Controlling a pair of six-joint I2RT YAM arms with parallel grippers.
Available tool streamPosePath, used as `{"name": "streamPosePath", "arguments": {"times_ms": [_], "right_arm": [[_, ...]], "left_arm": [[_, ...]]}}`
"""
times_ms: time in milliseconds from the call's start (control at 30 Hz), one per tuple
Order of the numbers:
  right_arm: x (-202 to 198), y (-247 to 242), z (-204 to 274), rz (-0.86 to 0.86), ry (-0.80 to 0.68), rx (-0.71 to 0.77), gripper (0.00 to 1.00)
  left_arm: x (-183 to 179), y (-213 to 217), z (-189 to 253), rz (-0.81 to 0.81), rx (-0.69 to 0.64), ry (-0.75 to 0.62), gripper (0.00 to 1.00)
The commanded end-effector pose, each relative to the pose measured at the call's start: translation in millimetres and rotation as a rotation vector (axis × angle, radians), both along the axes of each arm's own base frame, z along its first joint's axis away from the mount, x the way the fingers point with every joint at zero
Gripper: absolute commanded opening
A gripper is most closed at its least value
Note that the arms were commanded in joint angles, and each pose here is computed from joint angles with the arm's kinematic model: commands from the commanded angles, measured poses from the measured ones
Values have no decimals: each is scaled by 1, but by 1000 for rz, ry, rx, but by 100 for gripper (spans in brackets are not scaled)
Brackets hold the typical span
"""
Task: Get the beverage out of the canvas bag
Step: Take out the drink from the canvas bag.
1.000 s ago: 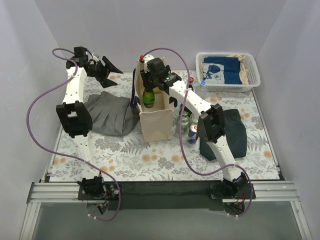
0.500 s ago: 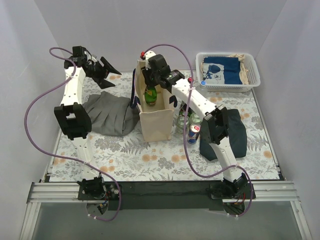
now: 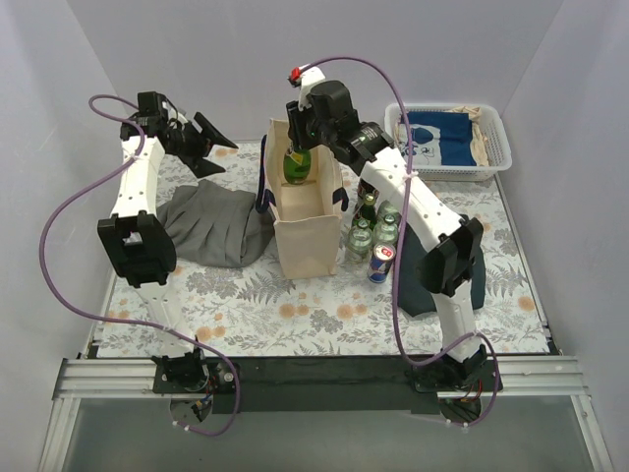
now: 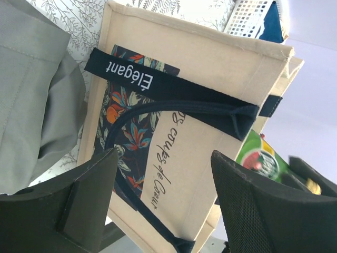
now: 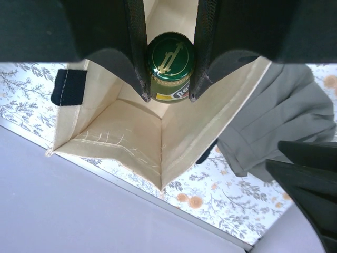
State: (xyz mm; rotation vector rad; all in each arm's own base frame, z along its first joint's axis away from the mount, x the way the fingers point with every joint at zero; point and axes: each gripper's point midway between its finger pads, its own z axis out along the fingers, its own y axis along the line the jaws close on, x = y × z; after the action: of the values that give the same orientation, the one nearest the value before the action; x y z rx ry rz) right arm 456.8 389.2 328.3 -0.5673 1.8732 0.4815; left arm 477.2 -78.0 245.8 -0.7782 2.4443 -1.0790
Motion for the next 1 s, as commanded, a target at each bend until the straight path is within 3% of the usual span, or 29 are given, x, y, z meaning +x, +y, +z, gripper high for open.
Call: {"name": "streamPosePath", "arguments": {"times_ms": [0,367,967], "right_arm": [[-33,-10,123,22,-210,204,1],[-88,-54,204,-5,-297,308,1],[-150,-147,249,-208,-369,346,1]], "left_arm": [[-11,-4,34,0,4,-78,70],[-19,-21,37,-34,-9,-76,70],[-24,-35,40,-58,-19,-73,69]]}}
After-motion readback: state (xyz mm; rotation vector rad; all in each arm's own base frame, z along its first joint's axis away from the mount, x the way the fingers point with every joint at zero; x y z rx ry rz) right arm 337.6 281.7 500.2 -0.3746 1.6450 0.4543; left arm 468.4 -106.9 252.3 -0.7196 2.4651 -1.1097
